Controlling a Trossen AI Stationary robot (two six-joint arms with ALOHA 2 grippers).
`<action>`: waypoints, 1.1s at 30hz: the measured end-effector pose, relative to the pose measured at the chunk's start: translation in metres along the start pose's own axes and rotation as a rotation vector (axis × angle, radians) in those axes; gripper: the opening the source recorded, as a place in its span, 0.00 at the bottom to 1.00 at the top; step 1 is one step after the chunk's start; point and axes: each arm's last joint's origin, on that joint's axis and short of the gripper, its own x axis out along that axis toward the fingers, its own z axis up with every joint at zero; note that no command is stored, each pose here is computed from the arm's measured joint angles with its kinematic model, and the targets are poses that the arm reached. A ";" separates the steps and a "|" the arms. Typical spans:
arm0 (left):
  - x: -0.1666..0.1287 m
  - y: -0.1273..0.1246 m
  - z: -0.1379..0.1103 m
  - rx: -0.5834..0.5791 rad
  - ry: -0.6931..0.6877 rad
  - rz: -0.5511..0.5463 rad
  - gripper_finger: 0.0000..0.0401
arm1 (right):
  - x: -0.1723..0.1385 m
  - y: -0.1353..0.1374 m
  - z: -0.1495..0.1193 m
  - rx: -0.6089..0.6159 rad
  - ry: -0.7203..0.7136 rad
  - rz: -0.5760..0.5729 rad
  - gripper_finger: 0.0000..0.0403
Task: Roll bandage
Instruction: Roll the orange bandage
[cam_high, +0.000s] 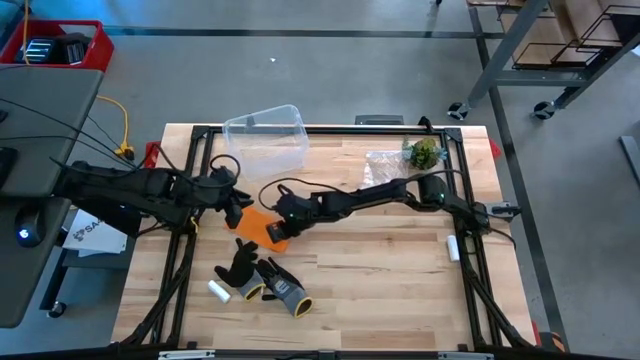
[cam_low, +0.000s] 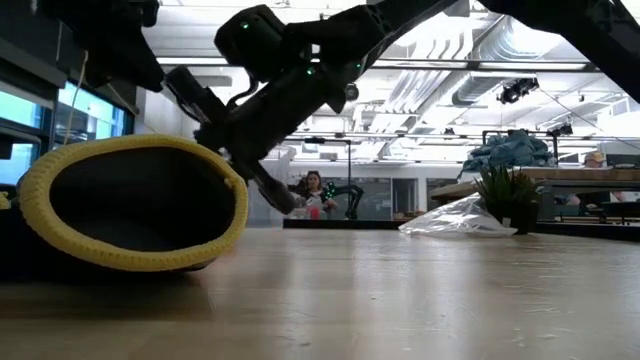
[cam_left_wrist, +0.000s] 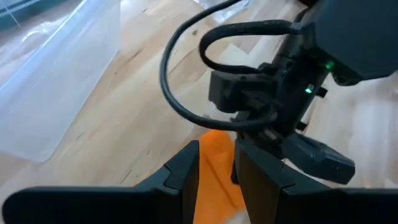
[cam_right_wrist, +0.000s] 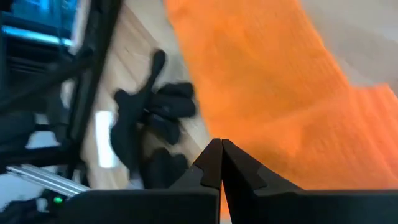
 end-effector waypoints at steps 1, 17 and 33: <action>0.000 0.000 0.000 0.001 0.002 0.002 0.25 | 0.000 -0.002 -0.001 -0.006 0.007 -0.018 0.00; 0.003 -0.001 0.000 0.000 -0.004 0.027 0.25 | -0.009 -0.015 -0.008 -0.102 0.191 -0.139 0.00; 0.003 0.001 -0.001 0.005 -0.002 0.056 0.25 | -0.018 -0.006 0.027 -0.120 0.012 -0.046 0.00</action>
